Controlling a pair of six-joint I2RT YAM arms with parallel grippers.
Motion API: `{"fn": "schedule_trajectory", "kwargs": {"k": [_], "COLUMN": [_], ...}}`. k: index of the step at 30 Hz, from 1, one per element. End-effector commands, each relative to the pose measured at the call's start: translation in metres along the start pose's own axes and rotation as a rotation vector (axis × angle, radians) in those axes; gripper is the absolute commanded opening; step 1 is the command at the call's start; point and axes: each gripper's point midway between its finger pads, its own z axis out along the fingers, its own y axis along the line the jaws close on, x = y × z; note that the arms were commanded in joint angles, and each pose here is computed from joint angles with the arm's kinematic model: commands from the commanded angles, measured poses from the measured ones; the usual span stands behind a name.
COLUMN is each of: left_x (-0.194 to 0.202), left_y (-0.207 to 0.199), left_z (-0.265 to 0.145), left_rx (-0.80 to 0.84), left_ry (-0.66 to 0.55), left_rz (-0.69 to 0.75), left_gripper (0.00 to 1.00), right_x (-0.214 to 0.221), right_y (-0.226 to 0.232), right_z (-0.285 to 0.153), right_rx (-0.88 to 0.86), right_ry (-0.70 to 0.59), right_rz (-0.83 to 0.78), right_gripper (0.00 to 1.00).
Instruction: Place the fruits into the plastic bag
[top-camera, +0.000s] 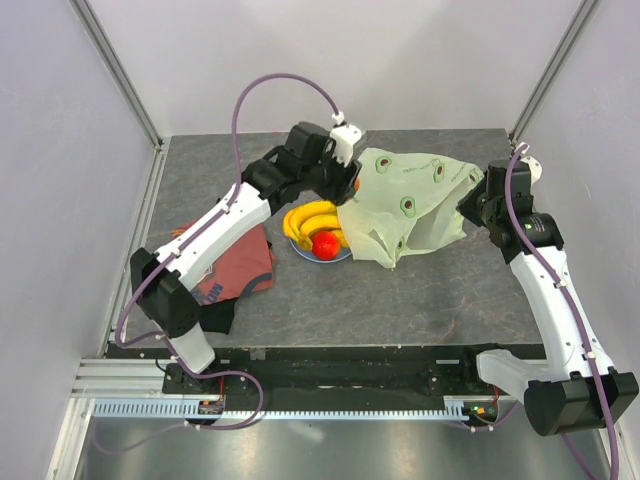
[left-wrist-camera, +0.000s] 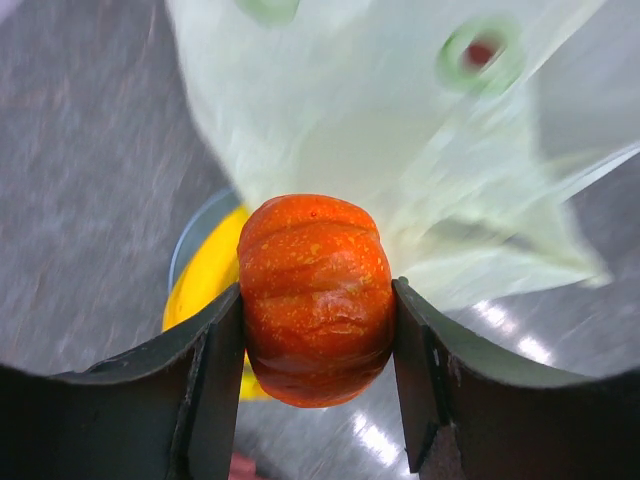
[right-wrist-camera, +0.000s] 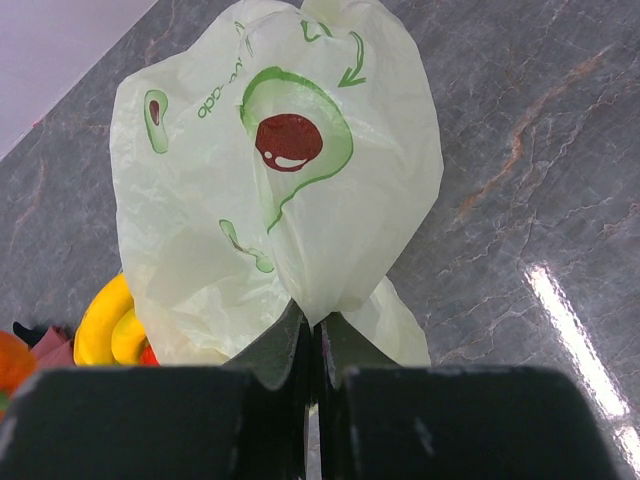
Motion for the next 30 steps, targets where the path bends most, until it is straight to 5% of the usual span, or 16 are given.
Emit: {"fn": "schedule_trajectory", "kwargs": {"k": [1, 6, 13, 30], "left_x": [-0.097, -0.122, -0.088, -0.053], "left_y": [-0.055, -0.125, -0.193, -0.175], "left_z": [-0.024, -0.018, 0.016, 0.075], "left_rx": [0.254, 0.569, 0.8, 0.583], "left_ry": [-0.241, -0.27, -0.111, -0.013], "left_rz": [-0.1, -0.184, -0.26, -0.254], "left_gripper": [0.43, 0.43, 0.43, 0.43], "right_x": [-0.015, -0.016, -0.026, -0.031], "right_y": [0.012, 0.014, 0.022, 0.038], "right_z": [-0.009, -0.012, -0.022, -0.037], "right_rx": [-0.054, -0.066, -0.096, -0.177], "right_ry": [-0.047, -0.044, -0.068, -0.069], "right_rz": [0.005, 0.014, 0.029, 0.035], "right_gripper": [0.07, 0.07, 0.06, 0.07]}}
